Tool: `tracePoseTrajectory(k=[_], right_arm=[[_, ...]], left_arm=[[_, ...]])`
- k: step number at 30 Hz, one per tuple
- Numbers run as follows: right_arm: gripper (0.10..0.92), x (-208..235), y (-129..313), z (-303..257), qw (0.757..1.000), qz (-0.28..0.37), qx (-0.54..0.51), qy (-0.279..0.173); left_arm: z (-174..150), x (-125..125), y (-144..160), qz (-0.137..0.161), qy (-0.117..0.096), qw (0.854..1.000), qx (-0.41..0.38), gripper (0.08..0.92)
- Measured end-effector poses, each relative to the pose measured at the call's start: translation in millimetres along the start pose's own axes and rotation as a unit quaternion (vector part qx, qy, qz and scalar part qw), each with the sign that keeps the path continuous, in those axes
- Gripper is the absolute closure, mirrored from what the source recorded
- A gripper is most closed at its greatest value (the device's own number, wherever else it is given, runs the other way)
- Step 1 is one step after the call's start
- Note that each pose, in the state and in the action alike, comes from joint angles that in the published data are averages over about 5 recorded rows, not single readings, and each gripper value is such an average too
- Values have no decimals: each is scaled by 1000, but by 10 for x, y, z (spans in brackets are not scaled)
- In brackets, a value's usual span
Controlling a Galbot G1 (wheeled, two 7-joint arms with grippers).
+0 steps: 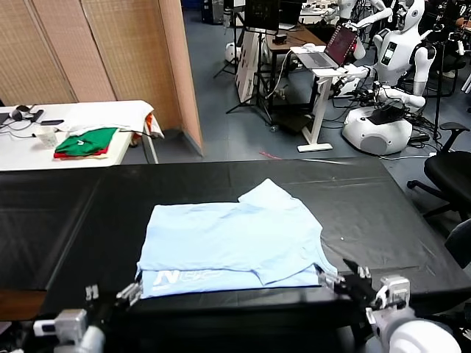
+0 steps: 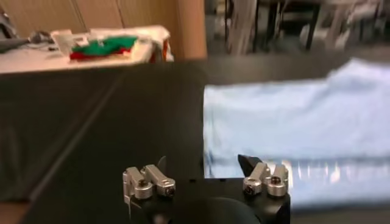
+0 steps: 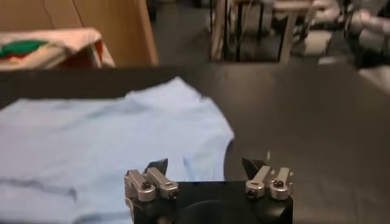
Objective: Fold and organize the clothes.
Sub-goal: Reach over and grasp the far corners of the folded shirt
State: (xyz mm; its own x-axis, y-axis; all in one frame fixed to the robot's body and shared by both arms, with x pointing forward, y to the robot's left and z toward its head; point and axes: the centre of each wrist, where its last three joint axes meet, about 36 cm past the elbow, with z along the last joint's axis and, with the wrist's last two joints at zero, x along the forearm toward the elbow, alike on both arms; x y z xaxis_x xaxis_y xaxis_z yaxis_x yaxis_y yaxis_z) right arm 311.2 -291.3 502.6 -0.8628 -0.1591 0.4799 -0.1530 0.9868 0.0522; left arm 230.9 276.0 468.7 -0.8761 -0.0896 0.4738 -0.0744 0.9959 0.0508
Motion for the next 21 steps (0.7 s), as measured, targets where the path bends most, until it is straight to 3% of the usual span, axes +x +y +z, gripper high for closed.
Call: tracePoseTrajectory(k=[4,8,14,21], right_arm=[[115,-334,-78,-189,1000,5,9,-17],[115,-733,-97,-386,1000,4,17,-19],[115,-1362,-79,-630,1000,0,27,-13],[115,-1971,-28,-759,999,-4,44,12]], left_arm=[[-137,-217,51,23,-21,999,25,93],[-278,-556,109,60,-28,997,42,93],[-538,-1149,240,97,-16,993,60,92],[-866,-1766,301,102,1,994,36,92]])
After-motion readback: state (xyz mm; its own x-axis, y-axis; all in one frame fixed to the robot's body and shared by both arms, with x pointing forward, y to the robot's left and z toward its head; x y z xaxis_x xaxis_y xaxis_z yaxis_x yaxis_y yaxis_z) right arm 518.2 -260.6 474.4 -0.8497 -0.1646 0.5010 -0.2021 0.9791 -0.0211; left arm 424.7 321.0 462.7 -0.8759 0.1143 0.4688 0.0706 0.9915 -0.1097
